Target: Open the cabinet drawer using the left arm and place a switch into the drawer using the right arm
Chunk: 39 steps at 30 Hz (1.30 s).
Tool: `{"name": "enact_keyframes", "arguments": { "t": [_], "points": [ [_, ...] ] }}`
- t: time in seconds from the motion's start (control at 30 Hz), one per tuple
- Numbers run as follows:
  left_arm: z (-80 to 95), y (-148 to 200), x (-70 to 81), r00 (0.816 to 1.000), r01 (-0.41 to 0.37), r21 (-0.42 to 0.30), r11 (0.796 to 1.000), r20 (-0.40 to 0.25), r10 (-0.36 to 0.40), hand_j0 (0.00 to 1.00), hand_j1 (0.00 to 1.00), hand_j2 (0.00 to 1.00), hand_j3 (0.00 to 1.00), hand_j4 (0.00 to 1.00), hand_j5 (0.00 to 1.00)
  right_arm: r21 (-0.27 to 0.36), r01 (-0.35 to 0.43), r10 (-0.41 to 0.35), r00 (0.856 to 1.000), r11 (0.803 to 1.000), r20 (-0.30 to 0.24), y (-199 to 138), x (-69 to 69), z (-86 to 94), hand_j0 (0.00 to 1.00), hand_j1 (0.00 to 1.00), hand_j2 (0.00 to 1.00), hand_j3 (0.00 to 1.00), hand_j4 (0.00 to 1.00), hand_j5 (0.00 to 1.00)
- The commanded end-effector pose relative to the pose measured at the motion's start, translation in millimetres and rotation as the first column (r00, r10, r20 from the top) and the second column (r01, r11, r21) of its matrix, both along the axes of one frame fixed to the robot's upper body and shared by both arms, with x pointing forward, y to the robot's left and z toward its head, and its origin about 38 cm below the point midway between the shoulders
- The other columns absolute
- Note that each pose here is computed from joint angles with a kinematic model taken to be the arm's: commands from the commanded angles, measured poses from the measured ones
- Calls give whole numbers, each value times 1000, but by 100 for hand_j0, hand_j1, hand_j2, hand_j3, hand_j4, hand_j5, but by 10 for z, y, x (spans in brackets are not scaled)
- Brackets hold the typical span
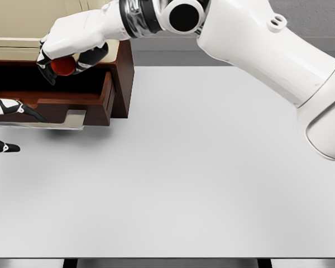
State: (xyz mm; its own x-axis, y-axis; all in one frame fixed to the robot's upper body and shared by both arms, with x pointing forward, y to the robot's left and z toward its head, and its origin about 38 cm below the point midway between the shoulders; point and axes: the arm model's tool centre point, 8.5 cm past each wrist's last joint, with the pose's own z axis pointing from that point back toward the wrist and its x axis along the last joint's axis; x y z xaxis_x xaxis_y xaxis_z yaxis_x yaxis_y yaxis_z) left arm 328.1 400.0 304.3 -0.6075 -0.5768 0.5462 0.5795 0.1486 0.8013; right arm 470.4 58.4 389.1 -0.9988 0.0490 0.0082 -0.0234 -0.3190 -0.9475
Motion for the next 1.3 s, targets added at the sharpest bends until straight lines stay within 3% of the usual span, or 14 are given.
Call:
{"name": "enact_keyframes", "arguments": {
  "t": [0.0,0.1,0.2,0.4,0.5,0.63,0.73,1.17,1.23,1.27],
  "points": [
    [10,0,0,1000,-3,-6,1000,-2,3,77,77,77,77,77,77,4,11,-11,1000,1000,-15,54,26,-21,52,52,52,52,52,52],
    [-12,-15,-10,1000,2,-8,1000,-8,-2,77,77,77,77,77,77,-3,21,-21,999,1000,-34,166,51,-82,52,52,52,52,52,52],
    [-16,-19,-13,1000,3,-8,1000,-9,-3,77,77,77,77,77,77,-15,69,-70,997,997,-27,82,181,-77,52,52,52,52,52,52],
    [-17,-25,-10,1000,4,-11,1000,-8,-4,77,77,77,77,77,77,-17,108,-109,994,994,-26,9,283,-51,52,52,52,52,52,52],
    [-22,-25,-11,1000,4,-11,1000,-9,-4,77,77,77,77,77,77,-17,103,-103,994,995,-23,20,269,-45,55,55,55,55,55,55],
    [-22,-25,-11,1000,4,-11,1000,-9,-4,77,77,77,77,77,77,-12,102,-102,995,995,-21,23,266,-34,74,74,74,74,74,74],
    [-27,-24,-12,1000,4,-11,1000,-11,-4,77,77,77,77,77,77,-13,107,-107,994,994,-21,14,278,-38,82,82,82,82,82,82],
    [-40,-43,-19,1000,8,-17,1000,-14,-9,77,77,77,77,77,77,-13,105,-105,994,994,-15,17,273,-27,86,86,86,86,86,86],
    [-9,-70,-9,1000,15,-25,1000,-1,-15,77,77,77,77,77,77,-11,88,-88,996,996,-9,52,227,-18,86,86,86,86,86,86],
    [1,-76,-4,1000,16,-28,999,4,-16,77,77,77,77,77,77,1,30,-30,1000,1000,9,138,72,32,85,85,85,85,85,85]
  ]
}}
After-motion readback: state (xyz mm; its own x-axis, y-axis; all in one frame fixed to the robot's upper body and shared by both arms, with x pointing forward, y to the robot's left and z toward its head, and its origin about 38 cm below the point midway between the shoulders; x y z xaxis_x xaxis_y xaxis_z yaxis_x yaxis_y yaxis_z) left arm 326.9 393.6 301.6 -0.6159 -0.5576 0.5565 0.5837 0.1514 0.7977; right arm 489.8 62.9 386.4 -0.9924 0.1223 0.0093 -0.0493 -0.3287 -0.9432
